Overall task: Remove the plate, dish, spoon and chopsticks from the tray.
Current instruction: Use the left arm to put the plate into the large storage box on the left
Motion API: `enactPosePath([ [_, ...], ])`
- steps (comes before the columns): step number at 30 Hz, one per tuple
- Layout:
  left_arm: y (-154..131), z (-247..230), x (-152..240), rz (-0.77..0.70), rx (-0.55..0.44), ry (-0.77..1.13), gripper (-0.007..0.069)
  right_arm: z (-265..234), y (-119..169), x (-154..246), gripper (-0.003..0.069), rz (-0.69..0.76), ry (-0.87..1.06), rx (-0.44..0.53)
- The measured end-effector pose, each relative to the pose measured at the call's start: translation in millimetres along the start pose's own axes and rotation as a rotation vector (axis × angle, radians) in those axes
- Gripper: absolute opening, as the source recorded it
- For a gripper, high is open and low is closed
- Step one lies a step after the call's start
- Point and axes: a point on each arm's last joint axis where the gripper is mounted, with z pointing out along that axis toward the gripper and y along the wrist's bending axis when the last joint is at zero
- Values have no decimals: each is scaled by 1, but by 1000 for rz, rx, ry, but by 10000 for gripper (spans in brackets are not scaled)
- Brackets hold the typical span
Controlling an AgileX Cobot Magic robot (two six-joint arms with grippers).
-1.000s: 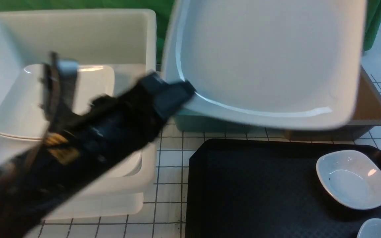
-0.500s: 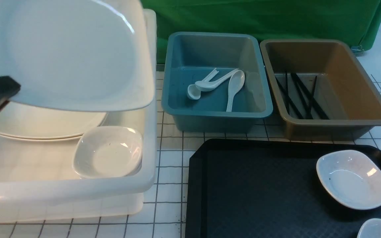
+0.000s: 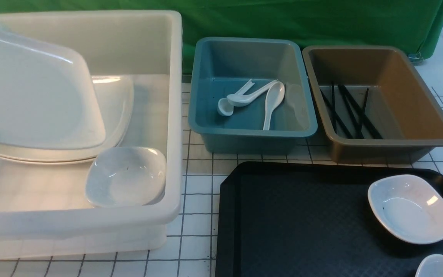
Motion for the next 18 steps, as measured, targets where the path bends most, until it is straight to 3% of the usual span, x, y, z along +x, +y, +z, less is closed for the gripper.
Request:
enactPosePath([
  [7,-35,38,-32,45,9,56,17,0,0,0,238,0,1,0],
  [18,-21,92,-28,25,-70,121,17,0,0,0,238,0,5,-1],
])
